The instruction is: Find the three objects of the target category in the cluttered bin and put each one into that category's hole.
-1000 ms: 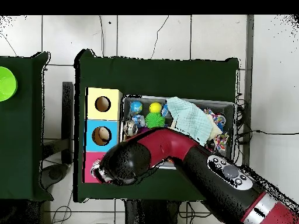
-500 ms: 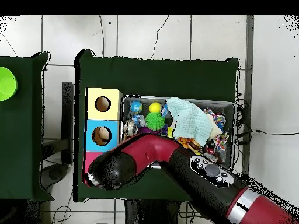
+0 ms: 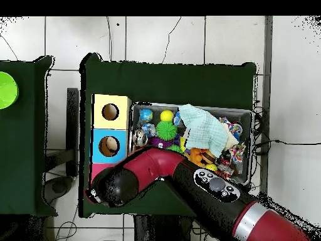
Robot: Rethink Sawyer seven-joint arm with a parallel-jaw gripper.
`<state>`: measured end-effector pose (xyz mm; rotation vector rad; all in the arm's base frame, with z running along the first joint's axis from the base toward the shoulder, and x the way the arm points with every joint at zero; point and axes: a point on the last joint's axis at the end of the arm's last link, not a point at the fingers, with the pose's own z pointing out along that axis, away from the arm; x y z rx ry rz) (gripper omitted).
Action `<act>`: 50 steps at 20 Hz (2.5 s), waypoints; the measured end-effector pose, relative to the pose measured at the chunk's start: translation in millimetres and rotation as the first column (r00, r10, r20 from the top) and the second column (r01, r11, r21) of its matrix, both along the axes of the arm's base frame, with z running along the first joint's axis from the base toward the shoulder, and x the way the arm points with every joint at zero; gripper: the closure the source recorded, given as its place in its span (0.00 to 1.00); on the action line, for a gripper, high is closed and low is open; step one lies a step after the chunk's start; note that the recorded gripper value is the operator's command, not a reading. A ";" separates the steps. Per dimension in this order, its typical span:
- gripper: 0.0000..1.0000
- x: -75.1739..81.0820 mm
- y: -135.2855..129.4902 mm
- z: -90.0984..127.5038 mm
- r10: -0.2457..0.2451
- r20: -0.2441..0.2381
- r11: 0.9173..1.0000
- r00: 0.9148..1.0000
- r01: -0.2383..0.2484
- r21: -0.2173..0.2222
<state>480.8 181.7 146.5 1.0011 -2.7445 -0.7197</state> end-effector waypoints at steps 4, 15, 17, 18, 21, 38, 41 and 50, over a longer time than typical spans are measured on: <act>1.00 -0.3 -6.8 -2.3 -0.007 0.005 0.999 1.000 0.007 -0.041; 1.00 -10.7 -22.6 -25.0 0.049 0.075 0.992 0.996 -0.039 -0.123; 1.00 -11.8 -20.9 -31.2 0.063 0.108 0.991 0.992 -0.050 -0.122; 1.00 -12.1 -18.3 -35.8 0.074 0.140 0.992 0.987 -0.058 -0.114; 1.00 -12.5 -20.0 -37.9 0.079 0.152 0.991 0.985 -0.062 -0.115; 1.00 -11.8 -22.6 -40.7 0.063 0.142 0.992 0.988 -0.046 -0.117; 1.00 -10.3 -25.3 -41.6 0.023 0.115 0.995 0.993 -0.012 -0.096; 1.00 -4.5 -35.1 -43.6 -0.129 0.018 0.990 0.991 0.128 0.059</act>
